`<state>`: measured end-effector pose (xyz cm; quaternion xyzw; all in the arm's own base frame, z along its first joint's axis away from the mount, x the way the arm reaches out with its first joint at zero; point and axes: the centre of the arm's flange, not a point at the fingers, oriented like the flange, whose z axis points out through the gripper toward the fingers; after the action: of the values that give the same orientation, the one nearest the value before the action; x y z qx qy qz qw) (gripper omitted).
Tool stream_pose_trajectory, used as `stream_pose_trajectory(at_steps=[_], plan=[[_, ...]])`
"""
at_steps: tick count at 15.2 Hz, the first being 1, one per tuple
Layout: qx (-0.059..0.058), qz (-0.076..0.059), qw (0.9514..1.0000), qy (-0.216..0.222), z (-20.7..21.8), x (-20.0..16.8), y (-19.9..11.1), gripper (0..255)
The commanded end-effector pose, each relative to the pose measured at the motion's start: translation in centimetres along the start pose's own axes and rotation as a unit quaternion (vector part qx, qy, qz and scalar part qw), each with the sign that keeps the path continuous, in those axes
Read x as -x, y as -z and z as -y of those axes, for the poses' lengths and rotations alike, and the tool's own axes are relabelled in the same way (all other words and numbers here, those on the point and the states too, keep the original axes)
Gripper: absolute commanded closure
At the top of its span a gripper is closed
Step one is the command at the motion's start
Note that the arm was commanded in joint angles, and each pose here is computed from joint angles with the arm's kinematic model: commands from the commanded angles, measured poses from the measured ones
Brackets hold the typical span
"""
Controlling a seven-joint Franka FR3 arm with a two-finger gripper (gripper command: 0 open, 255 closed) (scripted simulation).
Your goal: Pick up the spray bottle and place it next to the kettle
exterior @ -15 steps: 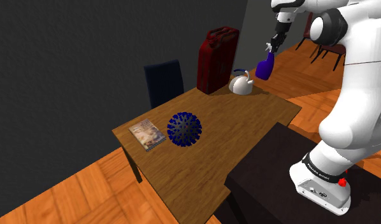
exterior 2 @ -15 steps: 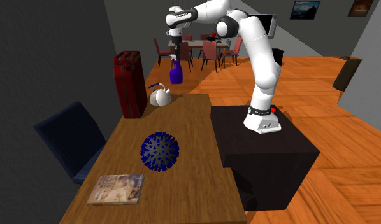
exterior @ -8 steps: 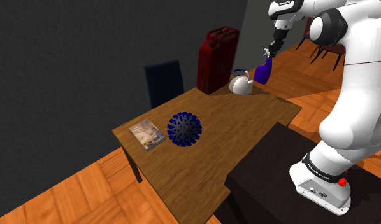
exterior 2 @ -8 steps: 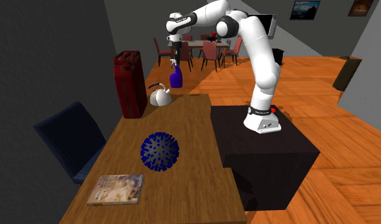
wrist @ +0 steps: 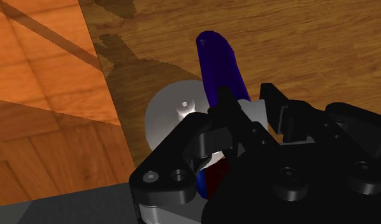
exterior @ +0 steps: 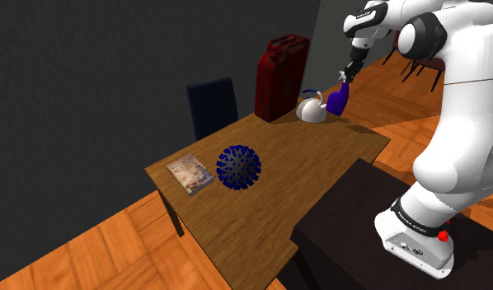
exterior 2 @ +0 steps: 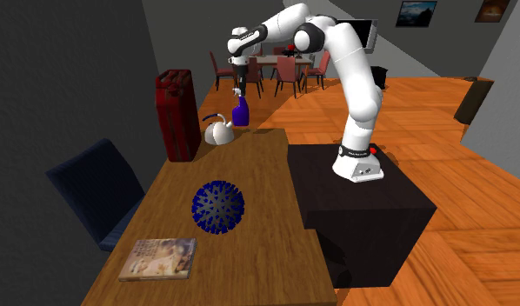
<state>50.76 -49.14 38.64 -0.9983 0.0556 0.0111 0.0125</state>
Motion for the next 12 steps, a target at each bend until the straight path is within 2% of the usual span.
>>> stream_pose_trajectory(at_steps=[1, 12], plan=[[0.0, 0.0, 1.0, 0.0, -0.2, -0.1, -1.0, 255], [0.0, 0.0, 1.0, 0.0, -0.3, -0.2, -6.8, 255]])
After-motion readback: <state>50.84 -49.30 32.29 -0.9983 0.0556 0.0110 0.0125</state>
